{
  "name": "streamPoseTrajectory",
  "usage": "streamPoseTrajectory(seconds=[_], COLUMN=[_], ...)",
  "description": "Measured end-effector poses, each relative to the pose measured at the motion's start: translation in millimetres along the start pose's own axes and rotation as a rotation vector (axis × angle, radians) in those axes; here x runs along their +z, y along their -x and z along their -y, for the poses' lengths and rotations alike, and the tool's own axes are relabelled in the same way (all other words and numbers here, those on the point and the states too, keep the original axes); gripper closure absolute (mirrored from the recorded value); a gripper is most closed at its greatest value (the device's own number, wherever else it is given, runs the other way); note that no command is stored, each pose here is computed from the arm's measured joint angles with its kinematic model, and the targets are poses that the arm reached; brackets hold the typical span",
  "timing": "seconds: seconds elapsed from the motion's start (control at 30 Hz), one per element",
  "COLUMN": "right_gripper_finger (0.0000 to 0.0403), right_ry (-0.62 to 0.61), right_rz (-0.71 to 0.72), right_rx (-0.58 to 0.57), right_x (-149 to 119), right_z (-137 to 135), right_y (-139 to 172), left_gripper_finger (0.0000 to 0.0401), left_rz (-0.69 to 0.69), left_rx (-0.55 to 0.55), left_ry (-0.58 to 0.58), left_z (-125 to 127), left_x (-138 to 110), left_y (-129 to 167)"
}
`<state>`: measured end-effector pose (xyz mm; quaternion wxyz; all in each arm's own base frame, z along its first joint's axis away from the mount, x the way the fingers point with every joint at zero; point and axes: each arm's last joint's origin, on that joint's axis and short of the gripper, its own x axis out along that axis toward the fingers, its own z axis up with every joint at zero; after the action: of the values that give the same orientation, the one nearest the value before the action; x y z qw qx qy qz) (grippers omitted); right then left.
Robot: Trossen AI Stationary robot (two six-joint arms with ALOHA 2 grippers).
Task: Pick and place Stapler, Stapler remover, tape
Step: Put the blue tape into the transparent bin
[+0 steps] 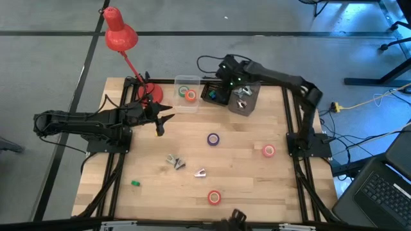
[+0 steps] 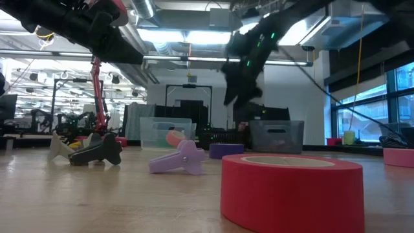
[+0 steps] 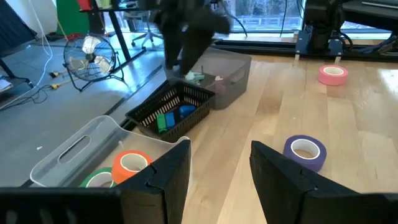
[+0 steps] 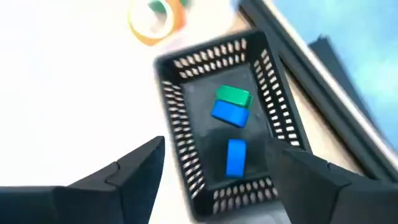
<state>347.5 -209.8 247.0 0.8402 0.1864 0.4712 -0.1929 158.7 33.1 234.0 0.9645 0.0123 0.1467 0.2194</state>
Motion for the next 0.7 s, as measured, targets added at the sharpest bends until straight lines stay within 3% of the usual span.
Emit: streamPoseTrajectory(seconds=[0.1, 0.23, 0.43, 0.7], right_gripper_finger=[0.0140, 0.0157, 0.0174, 0.0176], right_ry=[0.056, 0.063, -0.069, -0.242], right_rz=[0.034, 0.061, 0.095, 0.211], right_rx=[-0.006, -0.098, -0.173, -0.116], right_x=[-12.3, -45.4, -107.2, -154.0], right_z=[-25.1, -46.4, -52.5, -48.0], right_y=[26.7, 55.9, 84.7, 101.9], left_gripper_finger=[0.0244, 0.0244, 0.0243, 0.0245], left_rz=[-0.013, -0.051, -0.169, -0.232], left_rx=[-0.007, -0.068, -0.165, -0.263], left_ry=[-0.004, -0.022, -0.135, -0.401], left_z=[0.2, 3.5, 14.0, 40.5], left_x=[-1.3, -5.3, -11.8, 21.1], left_y=[0.0, -4.8, -28.3, -89.9])
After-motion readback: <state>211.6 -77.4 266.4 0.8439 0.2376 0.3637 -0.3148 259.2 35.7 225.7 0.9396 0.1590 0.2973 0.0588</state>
